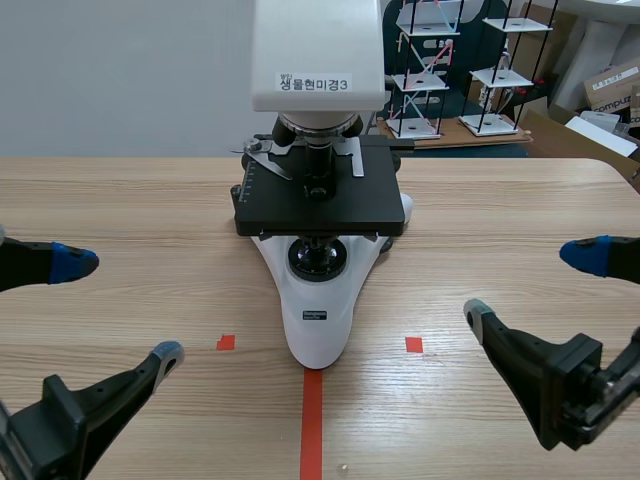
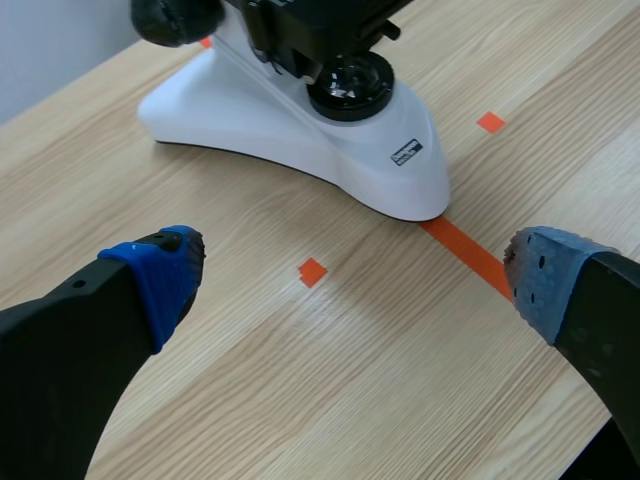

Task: Return to the home posture

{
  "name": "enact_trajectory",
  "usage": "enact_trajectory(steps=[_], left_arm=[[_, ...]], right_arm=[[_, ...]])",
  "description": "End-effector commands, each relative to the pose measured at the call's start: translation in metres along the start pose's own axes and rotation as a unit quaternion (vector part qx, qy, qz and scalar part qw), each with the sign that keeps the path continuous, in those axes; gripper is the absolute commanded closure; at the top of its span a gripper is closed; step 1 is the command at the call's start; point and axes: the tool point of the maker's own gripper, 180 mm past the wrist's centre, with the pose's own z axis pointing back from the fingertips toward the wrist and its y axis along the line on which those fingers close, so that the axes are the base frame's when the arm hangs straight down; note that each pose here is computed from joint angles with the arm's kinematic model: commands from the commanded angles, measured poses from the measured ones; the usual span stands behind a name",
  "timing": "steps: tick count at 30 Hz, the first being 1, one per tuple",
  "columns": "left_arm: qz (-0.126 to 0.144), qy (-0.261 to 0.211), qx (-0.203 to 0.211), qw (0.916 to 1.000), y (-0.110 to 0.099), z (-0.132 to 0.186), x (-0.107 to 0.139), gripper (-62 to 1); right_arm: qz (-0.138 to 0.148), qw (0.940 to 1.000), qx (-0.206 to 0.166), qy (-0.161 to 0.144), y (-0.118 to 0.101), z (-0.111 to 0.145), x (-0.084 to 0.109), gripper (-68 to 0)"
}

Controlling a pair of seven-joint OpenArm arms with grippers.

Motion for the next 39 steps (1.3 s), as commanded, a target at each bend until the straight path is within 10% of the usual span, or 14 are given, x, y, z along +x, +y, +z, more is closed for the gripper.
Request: enact_trajectory(steps=[1,39], left_arm=[[0.000,-0.015,0.001,0.9999,-0.0029,0.0001,0.0094,-62.3],[-0.004,-0.037,0.023,0.9990,-0.0057,0.0009,0.0072,-62.3]], right_arm=[[-0.001,0.9999,-0.002,-0.013,-0.0006,-0.0003,0.0067,-67.9],[-0.001,0.9999,-0.002,-0.013,-0.0006,-0.0003,0.0067,-67.9]])
